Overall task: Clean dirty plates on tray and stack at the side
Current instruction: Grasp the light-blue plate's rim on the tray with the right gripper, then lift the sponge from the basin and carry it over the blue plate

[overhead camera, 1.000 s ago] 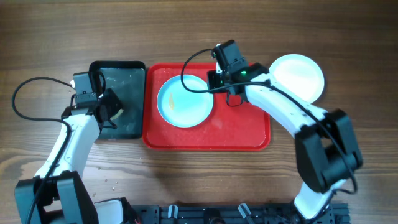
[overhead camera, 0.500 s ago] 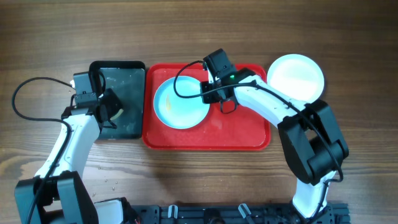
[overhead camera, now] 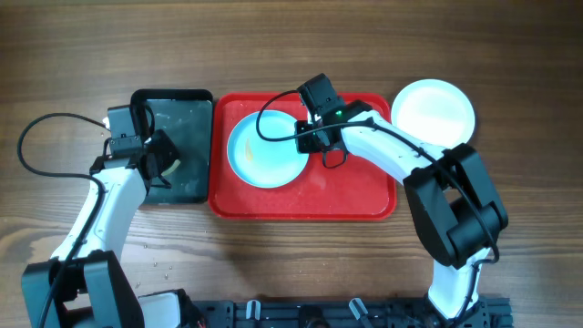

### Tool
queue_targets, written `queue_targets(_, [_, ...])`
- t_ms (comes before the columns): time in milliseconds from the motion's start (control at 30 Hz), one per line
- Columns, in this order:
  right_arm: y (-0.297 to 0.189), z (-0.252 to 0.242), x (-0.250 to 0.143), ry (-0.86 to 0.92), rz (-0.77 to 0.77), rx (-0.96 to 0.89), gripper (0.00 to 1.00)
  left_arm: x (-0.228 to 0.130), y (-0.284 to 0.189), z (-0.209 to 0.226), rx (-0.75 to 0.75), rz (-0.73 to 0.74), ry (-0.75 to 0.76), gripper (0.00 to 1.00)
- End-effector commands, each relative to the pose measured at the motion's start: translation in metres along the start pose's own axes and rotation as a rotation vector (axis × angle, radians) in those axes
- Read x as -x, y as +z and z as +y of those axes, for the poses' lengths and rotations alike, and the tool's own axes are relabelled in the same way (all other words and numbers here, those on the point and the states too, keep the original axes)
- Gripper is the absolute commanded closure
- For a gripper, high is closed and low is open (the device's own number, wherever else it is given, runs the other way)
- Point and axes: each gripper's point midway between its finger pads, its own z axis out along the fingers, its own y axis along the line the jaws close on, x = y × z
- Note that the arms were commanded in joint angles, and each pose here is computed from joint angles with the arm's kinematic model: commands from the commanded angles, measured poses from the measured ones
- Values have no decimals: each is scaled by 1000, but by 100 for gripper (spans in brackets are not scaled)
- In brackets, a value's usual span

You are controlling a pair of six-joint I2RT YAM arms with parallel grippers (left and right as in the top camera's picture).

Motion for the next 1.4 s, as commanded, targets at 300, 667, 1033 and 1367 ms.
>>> queue_targets(300, [6, -9, -6, 100, 12, -47, 96, 9, -6, -21, -117, -40, 250, 95])
queue_targets(667, [6, -11, -4, 3, 4, -58, 96, 15, -10, -43, -224, -90, 430, 96])
queue_targets(1033, [6, -8, -1, -25, -7, -44, 96, 50, -32, -23, -16, -210, 579, 96])
queue_targets(1367, [6, -2, 6, -79, -29, -13, 81, 85, -79, -42, 22, -227, 529, 96])
